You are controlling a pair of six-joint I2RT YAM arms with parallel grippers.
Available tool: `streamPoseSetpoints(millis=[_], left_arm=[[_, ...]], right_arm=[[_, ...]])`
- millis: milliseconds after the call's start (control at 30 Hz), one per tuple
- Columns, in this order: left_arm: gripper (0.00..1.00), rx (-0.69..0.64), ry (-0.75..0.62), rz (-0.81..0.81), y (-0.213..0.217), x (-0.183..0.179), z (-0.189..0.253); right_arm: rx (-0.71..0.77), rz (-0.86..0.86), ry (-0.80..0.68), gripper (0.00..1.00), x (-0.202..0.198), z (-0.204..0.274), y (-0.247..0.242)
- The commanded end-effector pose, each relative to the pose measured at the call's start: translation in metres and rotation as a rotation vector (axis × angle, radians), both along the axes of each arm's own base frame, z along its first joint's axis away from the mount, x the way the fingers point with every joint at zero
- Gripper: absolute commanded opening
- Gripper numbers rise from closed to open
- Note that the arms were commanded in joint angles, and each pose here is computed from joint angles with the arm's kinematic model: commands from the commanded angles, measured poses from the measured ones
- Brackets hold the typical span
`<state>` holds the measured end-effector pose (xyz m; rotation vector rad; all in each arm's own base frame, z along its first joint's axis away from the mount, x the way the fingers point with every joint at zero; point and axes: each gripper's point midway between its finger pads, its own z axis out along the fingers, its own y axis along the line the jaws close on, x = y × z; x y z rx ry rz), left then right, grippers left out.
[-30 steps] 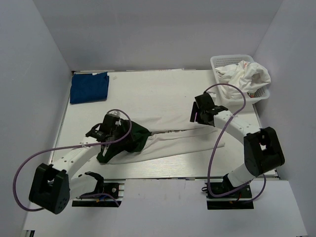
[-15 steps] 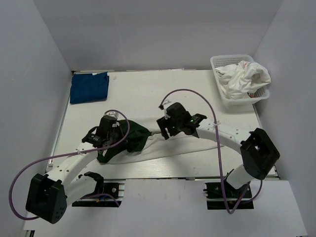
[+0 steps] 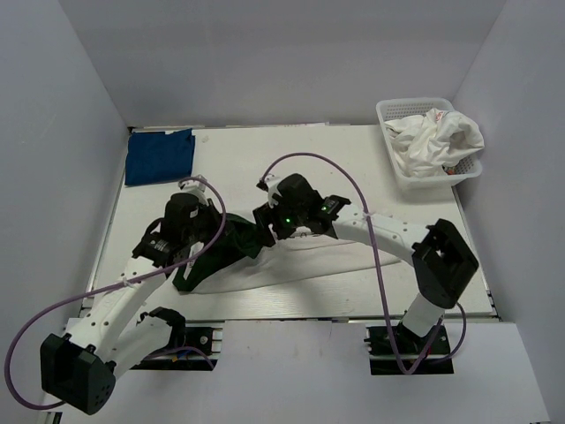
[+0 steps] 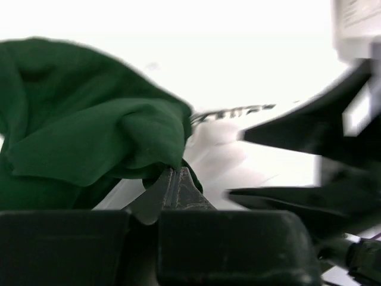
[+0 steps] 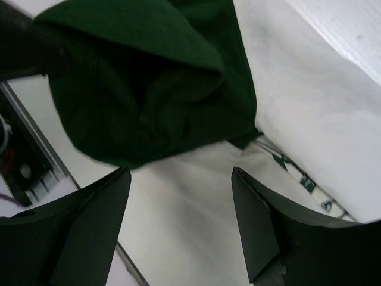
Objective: Fold and stack the t-shirts
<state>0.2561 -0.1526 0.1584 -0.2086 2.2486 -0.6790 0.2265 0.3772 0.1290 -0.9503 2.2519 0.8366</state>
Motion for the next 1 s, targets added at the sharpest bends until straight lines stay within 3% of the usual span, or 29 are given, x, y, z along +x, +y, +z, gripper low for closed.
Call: streamPoseSetpoints(millis=[0, 167, 533, 733, 800, 867, 967], left_arm=[[0.0, -0.03, -0.051, -0.009, -0.007, 0.008, 0.024], [0.0, -0.027, -0.042, -0.009, -0.006, 0.007, 0.022], [0.0, -0.037, -0.106, 0.016, 0.004, -0.004, 0.045], [0.0, -0.031, -0.129, 0.041, 0.011, -0.008, 0.053], [0.0, -0.03, -0.127, 0.041, 0.012, -0.01, 0.053], [0.0, -0.032, -0.124, 0.053, 0.014, -0.011, 0.05], [0.0, -0.029, -0.097, 0.059, 0.016, -0.016, 0.044]], right_arm=[[0.082, -0.066, 0.049, 0.74, 0.012, 0.018, 0.028], [0.101, -0.139, 0.123, 0.74, 0.018, 0.019, 0.047], [-0.084, -0.207, 0.198, 0.73, 0.003, -0.009, 0.054], [-0.155, -0.232, 0.245, 0.46, -0.01, -0.021, 0.039], [-0.166, -0.266, 0.23, 0.32, -0.007, -0.021, 0.027], [-0.179, -0.349, 0.176, 0.11, 0.004, -0.019, 0.013], [-0.177, -0.386, 0.122, 0.01, 0.012, -0.014, 0.003]])
